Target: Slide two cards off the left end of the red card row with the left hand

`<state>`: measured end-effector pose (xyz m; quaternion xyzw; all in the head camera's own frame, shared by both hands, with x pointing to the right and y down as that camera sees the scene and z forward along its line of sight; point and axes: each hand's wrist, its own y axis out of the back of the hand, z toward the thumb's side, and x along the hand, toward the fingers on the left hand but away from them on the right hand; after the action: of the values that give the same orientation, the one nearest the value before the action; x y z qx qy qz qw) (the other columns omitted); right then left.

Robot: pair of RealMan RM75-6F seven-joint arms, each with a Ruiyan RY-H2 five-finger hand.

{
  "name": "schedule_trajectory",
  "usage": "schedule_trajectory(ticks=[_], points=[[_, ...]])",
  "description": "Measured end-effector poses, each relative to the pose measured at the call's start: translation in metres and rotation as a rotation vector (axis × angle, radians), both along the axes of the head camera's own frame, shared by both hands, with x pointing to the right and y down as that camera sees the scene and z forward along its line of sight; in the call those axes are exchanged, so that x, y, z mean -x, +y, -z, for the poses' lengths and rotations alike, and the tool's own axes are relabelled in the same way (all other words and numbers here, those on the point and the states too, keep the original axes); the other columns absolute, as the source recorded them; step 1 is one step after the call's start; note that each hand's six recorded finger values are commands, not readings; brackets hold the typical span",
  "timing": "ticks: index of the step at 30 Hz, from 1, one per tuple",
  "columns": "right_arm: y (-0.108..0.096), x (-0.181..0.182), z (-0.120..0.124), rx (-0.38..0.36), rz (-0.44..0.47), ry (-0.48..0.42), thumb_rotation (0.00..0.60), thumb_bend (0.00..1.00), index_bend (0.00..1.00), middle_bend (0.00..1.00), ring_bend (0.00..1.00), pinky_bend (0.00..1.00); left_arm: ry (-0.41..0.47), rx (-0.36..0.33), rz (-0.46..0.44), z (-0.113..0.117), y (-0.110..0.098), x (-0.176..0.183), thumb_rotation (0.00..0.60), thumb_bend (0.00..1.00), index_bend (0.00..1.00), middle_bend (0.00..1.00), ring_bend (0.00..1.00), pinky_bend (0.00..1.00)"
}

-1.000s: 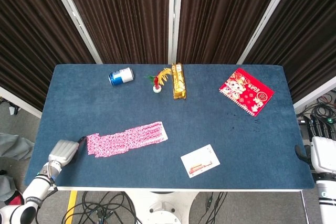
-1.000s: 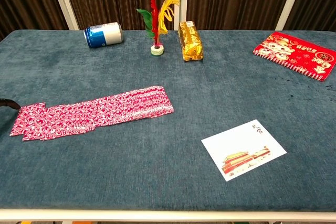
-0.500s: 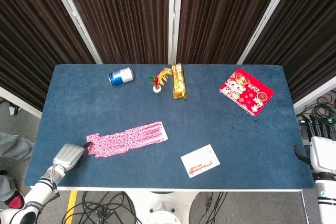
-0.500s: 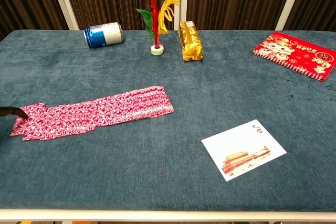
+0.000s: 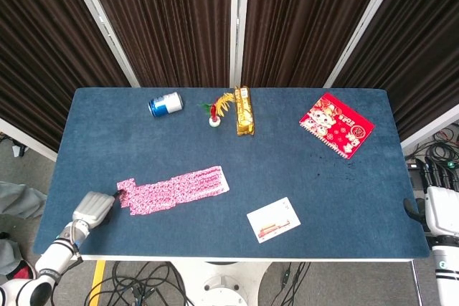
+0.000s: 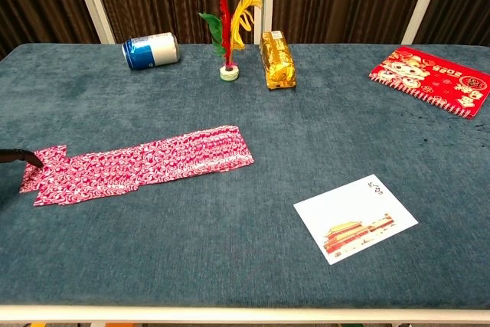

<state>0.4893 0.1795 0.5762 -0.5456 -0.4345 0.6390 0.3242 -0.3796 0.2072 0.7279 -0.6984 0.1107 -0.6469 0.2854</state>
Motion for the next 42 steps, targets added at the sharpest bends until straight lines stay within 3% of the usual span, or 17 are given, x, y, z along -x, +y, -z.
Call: schedule_trajectory(ticks=[30,42], points=[[-0.002,0.001,-0.001,0.003,-0.001,0.01,0.6,0.25,0.0,0.0,0.0,0.0,-0.048,-0.028,0.03,-0.015,-0.034,0.017,0.6,0.76,0.14,0.86,0.84,0.76],[-0.001,0.0,-0.004,0.009,-0.004,0.006,0.6,0.25,0.0,0.0,0.0,0.0,-0.007,-0.078,0.006,0.006,-0.03,0.002,0.6,0.76,0.14,0.86,0.84,0.76]])
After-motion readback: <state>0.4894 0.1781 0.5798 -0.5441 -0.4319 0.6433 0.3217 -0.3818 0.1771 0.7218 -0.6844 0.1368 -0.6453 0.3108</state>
